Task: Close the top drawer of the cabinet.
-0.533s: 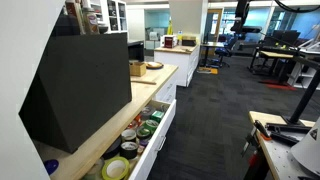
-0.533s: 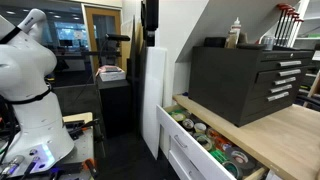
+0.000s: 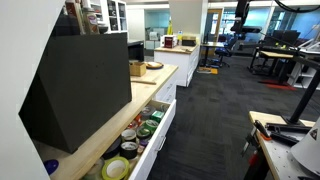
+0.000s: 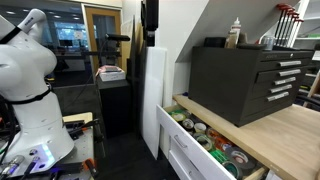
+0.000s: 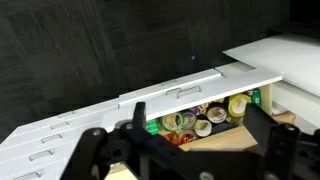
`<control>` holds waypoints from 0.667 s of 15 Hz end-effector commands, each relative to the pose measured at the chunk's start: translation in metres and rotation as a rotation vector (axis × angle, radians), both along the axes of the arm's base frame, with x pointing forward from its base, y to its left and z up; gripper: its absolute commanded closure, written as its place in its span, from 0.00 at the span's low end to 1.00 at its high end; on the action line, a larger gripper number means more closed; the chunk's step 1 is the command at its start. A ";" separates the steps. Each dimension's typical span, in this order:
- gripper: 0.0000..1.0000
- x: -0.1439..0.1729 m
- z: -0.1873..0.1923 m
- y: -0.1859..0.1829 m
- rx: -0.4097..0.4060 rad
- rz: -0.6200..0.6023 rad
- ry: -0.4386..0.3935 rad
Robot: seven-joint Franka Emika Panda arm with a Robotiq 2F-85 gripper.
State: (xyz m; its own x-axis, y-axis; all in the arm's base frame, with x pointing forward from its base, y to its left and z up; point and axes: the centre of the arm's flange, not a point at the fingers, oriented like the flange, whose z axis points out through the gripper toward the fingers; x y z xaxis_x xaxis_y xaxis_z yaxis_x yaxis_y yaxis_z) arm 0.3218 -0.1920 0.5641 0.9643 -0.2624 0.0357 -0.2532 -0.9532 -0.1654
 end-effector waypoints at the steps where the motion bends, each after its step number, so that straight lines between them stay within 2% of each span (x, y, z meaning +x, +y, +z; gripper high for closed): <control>1: 0.00 0.002 -0.003 0.001 -0.003 0.003 0.001; 5: 0.00 0.013 -0.024 0.019 -0.014 0.054 0.023; 10: 0.00 0.036 -0.068 0.057 -0.046 0.154 0.059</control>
State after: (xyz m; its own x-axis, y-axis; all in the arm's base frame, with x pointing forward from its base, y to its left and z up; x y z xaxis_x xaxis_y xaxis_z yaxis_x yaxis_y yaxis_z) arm 0.3452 -0.1544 0.5227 0.9852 -0.1697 -0.0254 -0.1716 -0.9771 -0.1261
